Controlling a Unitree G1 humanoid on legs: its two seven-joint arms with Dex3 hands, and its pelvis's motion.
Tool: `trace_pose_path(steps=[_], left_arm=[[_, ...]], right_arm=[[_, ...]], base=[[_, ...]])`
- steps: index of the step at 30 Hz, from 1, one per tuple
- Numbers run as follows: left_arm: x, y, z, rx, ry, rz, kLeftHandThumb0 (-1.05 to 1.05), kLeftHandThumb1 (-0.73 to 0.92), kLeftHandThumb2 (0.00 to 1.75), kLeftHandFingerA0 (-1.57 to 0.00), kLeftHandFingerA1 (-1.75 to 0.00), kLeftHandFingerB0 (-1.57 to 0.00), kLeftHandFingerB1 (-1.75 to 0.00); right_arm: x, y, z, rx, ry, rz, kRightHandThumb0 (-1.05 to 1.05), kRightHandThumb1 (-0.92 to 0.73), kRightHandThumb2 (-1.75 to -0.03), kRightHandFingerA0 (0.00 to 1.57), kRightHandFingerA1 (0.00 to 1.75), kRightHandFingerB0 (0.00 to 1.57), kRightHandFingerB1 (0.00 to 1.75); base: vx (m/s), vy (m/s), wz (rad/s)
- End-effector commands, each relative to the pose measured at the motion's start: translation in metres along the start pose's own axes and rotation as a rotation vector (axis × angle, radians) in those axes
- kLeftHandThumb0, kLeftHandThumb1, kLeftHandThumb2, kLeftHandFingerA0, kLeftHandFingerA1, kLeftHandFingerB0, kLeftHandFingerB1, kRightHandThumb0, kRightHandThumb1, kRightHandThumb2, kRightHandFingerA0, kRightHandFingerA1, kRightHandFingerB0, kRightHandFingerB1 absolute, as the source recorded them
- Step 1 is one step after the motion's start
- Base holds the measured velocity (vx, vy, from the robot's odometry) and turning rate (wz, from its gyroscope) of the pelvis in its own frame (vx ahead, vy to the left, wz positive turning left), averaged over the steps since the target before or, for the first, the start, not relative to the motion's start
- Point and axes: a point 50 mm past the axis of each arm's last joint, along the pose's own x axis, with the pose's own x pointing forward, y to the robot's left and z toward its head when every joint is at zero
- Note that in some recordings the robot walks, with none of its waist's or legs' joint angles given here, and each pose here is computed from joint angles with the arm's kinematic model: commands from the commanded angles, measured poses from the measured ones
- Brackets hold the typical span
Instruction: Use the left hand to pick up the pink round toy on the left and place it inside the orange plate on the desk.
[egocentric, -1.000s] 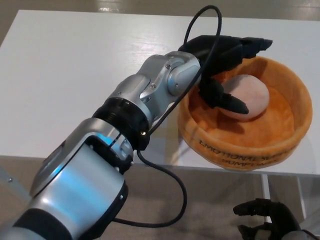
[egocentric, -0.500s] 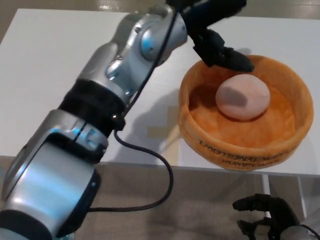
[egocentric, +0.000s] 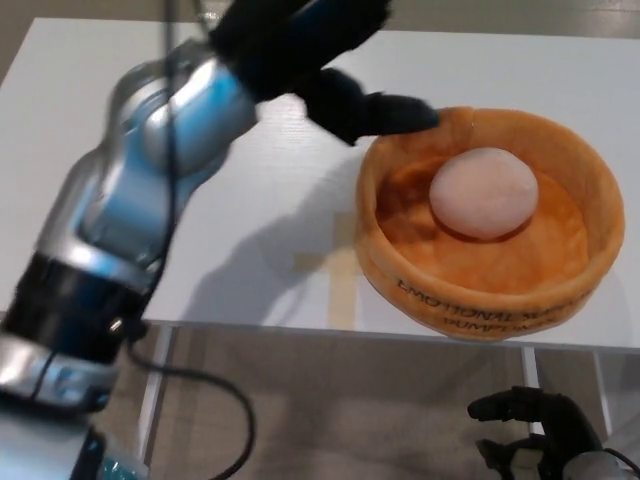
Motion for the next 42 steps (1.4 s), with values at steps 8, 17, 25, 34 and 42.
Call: trace_pose_path(steps=[8, 17, 25, 34, 42], left_arm=[[-0.164, 0.013, 0.061, -0.523, -0.091, -0.162, 0.08, 0.56, 0.59, -0.36, -0.41, -0.53, -0.38], [-0.197, -0.017, 0.054, -0.715, 0.03, -0.196, 0.08, 0.59, 0.57, -0.29, -0.4, -0.44, -0.35], [-0.227, -0.062, 0.038, -0.873, 0.282, -0.234, -0.07, 0.61, 0.58, -0.35, -0.37, -0.4, -0.34], [-0.274, -0.155, -0.009, -0.849, 0.732, -0.313, -0.11, 0.4, 0.88, -0.26, -0.55, -0.19, -0.5], [-0.303, -0.198, -0.02, -0.696, 0.969, -0.41, -0.42, 0.57, 0.68, -0.22, -0.38, -0.21, -0.34]], right_arm=[[-0.005, -0.003, -0.015, -0.013, 0.04, -0.014, -0.12, -0.57, -0.59, 0.68, 0.89, 0.68, 0.79], [-0.004, -0.006, -0.014, -0.013, 0.041, -0.019, -0.12, -0.57, -0.6, 0.68, 0.89, 0.68, 0.79], [-0.003, -0.007, -0.011, -0.01, 0.03, -0.025, -0.13, -0.56, -0.6, 0.7, 0.91, 0.7, 0.81], [-0.004, -0.011, -0.014, -0.016, 0.036, -0.029, -0.11, -0.56, -0.59, 0.69, 0.91, 0.68, 0.79], [-0.007, -0.012, -0.021, -0.014, 0.048, -0.024, -0.13, -0.55, -0.6, 0.7, 0.91, 0.69, 0.8]], base=[[0.0, 0.0, 0.0], [0.0, 0.0, 0.0], [0.0, 0.0, 0.0], [0.0, 0.0, 0.0], [0.0, 0.0, 0.0]])
